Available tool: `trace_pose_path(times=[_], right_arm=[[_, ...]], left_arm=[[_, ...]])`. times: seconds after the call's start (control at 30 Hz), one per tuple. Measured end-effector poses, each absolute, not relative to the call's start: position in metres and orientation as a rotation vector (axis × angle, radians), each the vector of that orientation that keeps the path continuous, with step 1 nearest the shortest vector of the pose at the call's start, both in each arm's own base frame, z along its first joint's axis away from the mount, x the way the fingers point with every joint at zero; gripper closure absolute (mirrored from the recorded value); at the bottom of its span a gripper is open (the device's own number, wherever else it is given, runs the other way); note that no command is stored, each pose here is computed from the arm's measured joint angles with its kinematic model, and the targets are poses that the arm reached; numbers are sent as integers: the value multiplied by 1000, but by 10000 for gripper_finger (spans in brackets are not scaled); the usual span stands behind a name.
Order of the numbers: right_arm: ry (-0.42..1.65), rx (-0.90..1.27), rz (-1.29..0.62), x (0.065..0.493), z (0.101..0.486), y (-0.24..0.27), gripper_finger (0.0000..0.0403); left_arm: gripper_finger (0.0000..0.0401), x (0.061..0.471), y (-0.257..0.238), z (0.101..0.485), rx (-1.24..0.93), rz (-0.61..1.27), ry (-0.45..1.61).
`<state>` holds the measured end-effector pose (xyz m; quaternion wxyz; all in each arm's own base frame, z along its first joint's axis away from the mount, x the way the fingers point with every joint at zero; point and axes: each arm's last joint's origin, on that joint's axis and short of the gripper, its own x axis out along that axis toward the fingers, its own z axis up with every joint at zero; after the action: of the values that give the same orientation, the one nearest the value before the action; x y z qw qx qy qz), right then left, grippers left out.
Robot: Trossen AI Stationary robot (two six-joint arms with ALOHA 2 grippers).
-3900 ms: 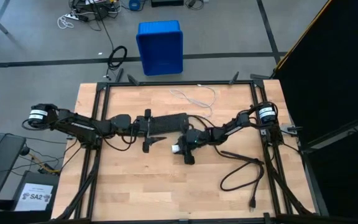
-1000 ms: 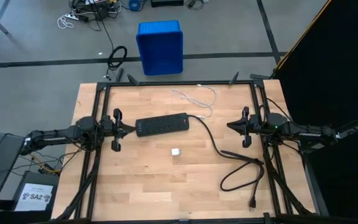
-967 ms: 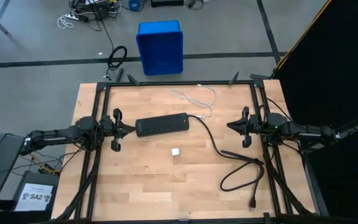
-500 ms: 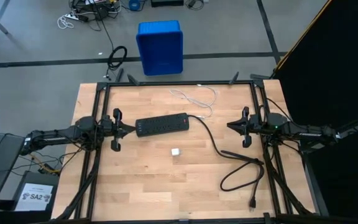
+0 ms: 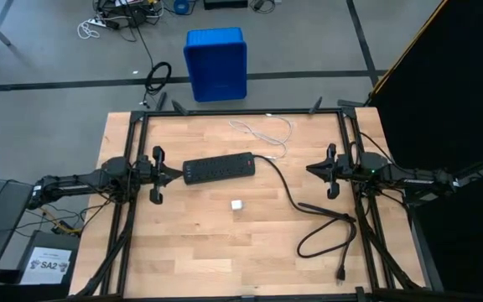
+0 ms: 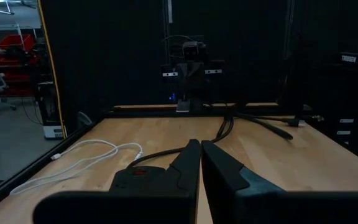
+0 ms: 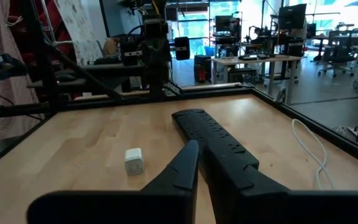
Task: Insert USB
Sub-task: Return to Home Position
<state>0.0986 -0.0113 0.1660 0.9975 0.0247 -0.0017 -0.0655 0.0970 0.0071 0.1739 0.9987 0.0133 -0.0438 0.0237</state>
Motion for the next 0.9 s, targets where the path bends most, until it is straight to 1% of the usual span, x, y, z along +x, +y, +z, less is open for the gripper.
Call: trace_pose_path(times=[0.27, 0.63, 0.9], right_arm=[[-3, 49, -131, 99, 166, -11, 390], [-3, 49, -131, 99, 166, -11, 402], [-3, 49, -131, 99, 166, -11, 392]], left_arm=[[400, 97, 7, 174, 26, 48, -88], [400, 97, 7, 174, 26, 48, -88], [400, 97, 7, 174, 26, 48, -88]])
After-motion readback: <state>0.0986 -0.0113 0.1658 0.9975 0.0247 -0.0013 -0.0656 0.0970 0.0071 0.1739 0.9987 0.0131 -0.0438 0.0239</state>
